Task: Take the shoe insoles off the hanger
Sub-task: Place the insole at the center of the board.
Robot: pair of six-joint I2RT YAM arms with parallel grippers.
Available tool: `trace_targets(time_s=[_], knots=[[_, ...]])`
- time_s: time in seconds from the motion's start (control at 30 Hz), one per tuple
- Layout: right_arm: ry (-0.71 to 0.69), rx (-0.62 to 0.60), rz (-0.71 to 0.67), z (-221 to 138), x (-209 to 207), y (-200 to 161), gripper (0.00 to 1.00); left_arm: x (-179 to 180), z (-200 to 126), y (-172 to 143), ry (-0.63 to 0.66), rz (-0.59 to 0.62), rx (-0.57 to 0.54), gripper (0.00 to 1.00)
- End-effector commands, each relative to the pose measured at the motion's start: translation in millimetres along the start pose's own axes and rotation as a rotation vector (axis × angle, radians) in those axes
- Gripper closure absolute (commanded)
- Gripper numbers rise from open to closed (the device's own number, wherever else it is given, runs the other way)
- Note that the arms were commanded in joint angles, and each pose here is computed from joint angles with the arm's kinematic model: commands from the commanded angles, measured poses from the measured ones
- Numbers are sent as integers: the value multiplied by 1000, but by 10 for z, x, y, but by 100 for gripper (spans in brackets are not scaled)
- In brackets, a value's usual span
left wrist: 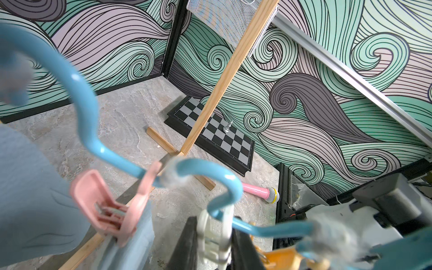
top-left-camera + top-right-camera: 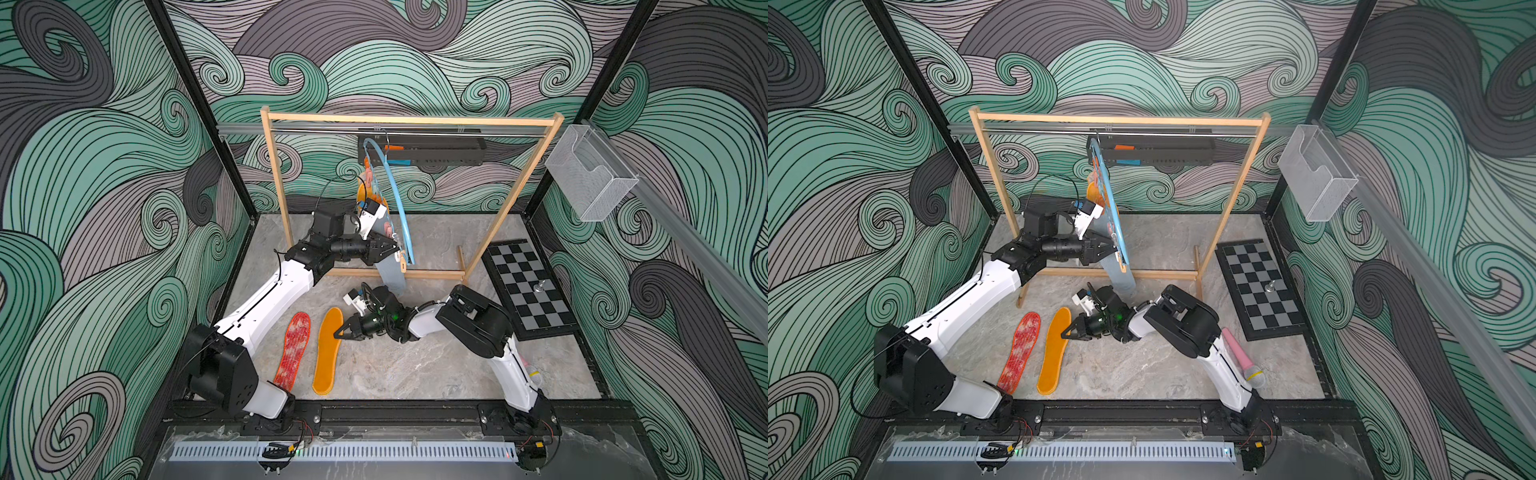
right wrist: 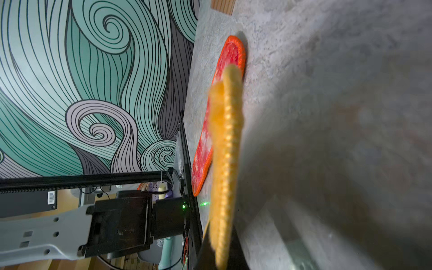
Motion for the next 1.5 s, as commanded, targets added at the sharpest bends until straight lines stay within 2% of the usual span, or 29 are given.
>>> trace_targets(time_s=[0.0, 0.4, 0.57, 0.77, 0.97, 1.23, 1.37, 1.47], knots=[[26, 15, 27, 111, 13, 64, 92, -82, -94, 89, -16, 26, -41, 100], [3, 59, 72, 322, -116, 63, 84, -71, -104, 89, -19, 29, -43, 100], [-39, 67, 54, 273, -68, 43, 67, -69, -108, 91, -20, 28, -43, 100], [-157, 82, 20, 72, -41, -61, 58, -65, -109, 91, -21, 23, -42, 100], [-241, 99, 14, -28, -103, -192, 59, -63, -107, 90, -23, 22, -41, 100], [-226, 135, 13, 180, -99, -164, 78, -54, -100, 83, -23, 16, -37, 100], [-210, 147, 12, 326, -76, -100, 80, -49, -91, 70, -25, 13, -32, 100], [-222, 146, 0, 323, -56, -76, 74, -39, -86, 66, -24, 10, -30, 100]])
Point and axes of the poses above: each gripper's point midway between its finger pads, its own z axis out along the fingers, its own x axis along the line the jaws close on, y = z × x, the point moved 8 cm from there along -z, back along the fingers, and after that the axes turned 11 degrees about -z, right-handed, at the moved point
